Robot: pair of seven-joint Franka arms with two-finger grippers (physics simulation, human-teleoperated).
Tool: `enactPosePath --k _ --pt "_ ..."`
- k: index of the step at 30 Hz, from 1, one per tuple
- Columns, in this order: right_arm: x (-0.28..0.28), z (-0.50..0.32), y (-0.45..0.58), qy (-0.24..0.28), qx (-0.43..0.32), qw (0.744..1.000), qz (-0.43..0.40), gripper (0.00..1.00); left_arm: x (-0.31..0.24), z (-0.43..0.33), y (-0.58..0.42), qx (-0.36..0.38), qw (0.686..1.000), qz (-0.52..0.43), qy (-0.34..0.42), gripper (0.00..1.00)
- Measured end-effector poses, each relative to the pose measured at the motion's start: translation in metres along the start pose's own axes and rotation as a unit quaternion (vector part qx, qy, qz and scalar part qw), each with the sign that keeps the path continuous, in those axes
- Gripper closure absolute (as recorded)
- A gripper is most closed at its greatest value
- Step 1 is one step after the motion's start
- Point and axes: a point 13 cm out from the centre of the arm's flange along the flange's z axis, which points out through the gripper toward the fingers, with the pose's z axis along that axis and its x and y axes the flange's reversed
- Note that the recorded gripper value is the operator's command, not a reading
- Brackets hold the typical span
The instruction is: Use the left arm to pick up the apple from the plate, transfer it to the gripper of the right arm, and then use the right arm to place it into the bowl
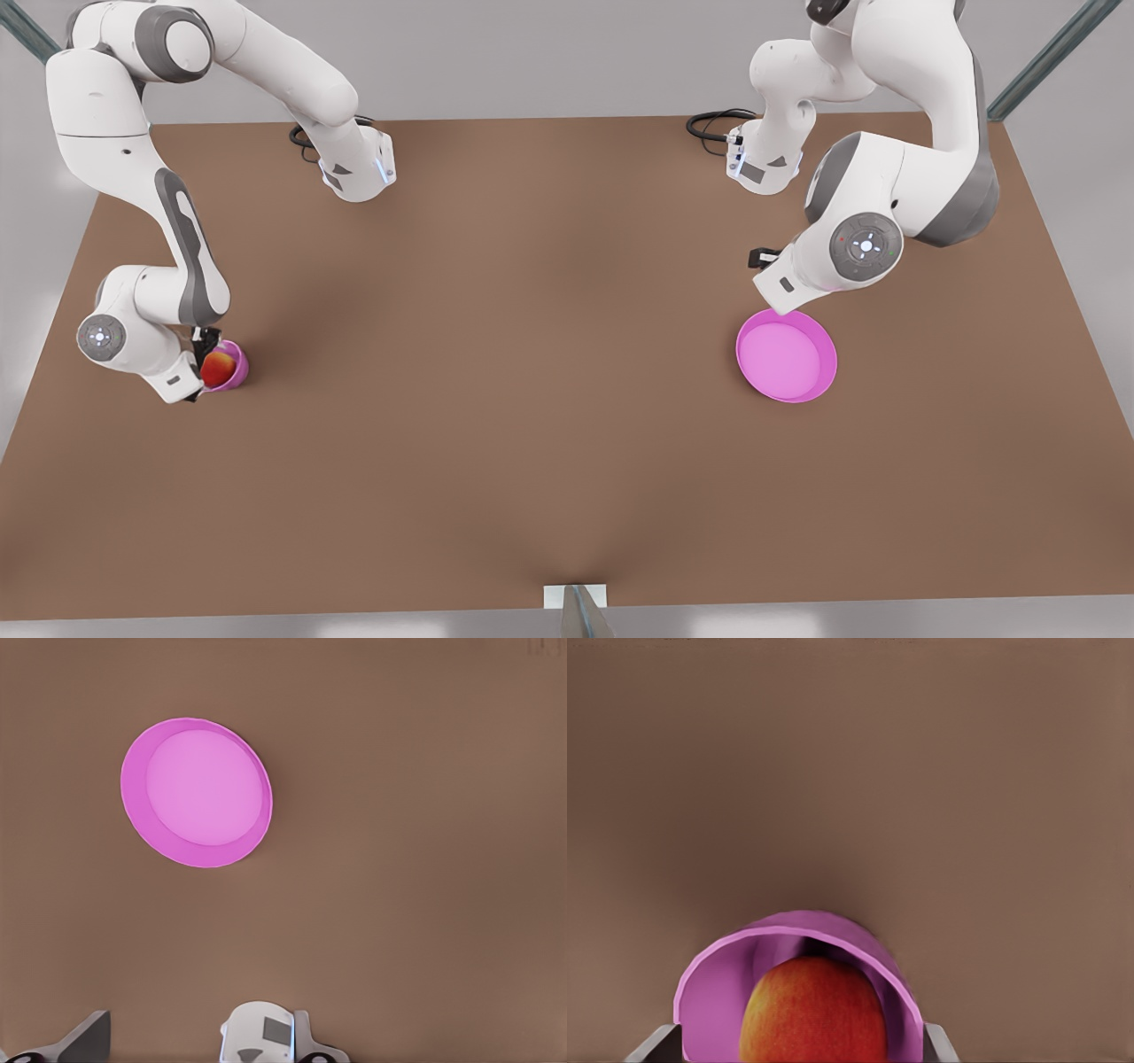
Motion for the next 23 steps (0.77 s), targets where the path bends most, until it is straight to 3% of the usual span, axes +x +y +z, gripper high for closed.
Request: enactPosePath --k 4,7,11,13,18,23 --pt "-0.04 -0.068 -0.062 0.004 0.066 0.998 -0.02 0.0 0.0 0.0 -0.001 0.0 1.0 -0.003 -0.001 0.0" --pt "-0.092 -0.175 -0.108 -0.001 0.123 0.992 -0.018 0.0 0.0 0.0 0.0 0.0 1.0 -0.005 -0.001 0.0" --pt "-0.146 -0.218 -0.076 0.003 0.054 0.998 0.044 0.0 0.0 0.0 -0.002 -0.001 1.0 -0.007 -0.001 0.0" --pt "-0.182 -0.278 -0.044 0.042 0.064 0.994 0.076 0.0 0.0 0.0 -0.002 -0.001 1.0 -0.008 0.0 0.0" --pt "-0.144 -0.325 0.035 0.041 0.017 0.974 0.224 0.0 0.006 -0.005 -0.017 -0.004 1.0 0.001 -0.004 0.0" --pt "-0.142 -0.322 0.081 0.033 -0.024 0.947 0.318 0.0 0.007 -0.008 -0.017 -0.007 1.0 -0.009 -0.007 0.0"
